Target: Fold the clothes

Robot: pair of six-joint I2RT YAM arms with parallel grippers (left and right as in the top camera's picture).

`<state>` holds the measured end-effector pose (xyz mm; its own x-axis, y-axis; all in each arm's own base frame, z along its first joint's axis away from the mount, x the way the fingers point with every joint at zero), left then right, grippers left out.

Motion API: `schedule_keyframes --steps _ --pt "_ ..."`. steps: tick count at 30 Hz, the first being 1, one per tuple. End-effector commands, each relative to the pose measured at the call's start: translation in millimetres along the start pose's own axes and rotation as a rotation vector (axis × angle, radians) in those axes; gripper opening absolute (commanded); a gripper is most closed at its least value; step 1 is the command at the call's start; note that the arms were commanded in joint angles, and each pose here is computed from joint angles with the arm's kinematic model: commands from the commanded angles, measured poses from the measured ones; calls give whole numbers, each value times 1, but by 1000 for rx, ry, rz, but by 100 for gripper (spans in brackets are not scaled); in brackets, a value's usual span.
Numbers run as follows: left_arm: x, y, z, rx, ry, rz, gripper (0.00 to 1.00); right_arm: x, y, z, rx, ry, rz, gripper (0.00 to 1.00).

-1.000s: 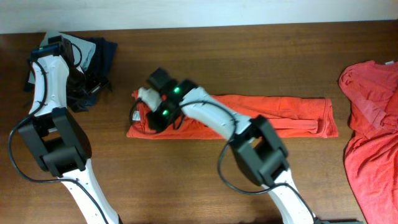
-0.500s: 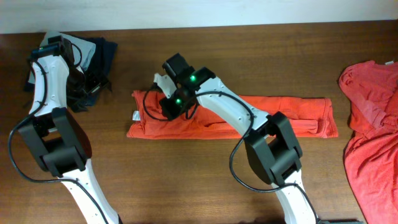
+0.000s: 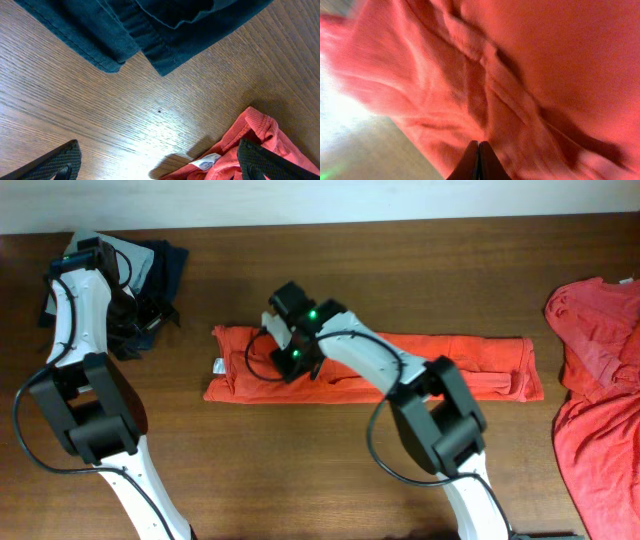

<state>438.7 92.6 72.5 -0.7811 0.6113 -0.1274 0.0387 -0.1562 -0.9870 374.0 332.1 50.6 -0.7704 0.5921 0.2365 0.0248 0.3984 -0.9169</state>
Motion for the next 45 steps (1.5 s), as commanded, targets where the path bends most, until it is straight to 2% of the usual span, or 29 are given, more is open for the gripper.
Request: schedule_keyframes --steps 1,7,10,16,19,24,29,35,45 --pt "-3 -6 -1 -11 -4 17 99 -20 -93 -28 -154 4 97 4" --pt "-3 -6 -2 -11 -4 17 99 -53 -127 33 4 95 92 4" --pt "-3 -6 -1 -11 -4 17 99 -70 -126 61 74 135 75 4" --pt "-3 -6 -2 -11 -4 17 99 -90 -110 88 114 208 56 4" --pt "-3 -6 -2 -11 -4 17 99 -85 -98 91 106 213 14 4" --pt "-3 -6 -2 -11 -4 17 99 -73 -74 77 1 187 -83 4" --pt "-3 -6 -2 -11 -4 17 99 -78 -52 84 -19 314 -74 4" --pt "-3 -6 -2 -11 -4 17 99 -78 -29 99 -23 426 -84 4" --pt "-3 -6 -2 -11 -4 17 99 -64 -25 115 36 465 -143 4"
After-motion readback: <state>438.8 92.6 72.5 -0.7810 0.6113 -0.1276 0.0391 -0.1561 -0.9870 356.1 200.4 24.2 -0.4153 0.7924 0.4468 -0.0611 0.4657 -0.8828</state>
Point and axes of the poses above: each gripper's point midway between its finger pads, its own y axis out along the fingers, its own x axis along the line the jaws close on, z = x × y, the point moved 1 cm from there along -y, back along the fingers, and after that the axes turned 14 degrees about -y, right-handed, at the moved point
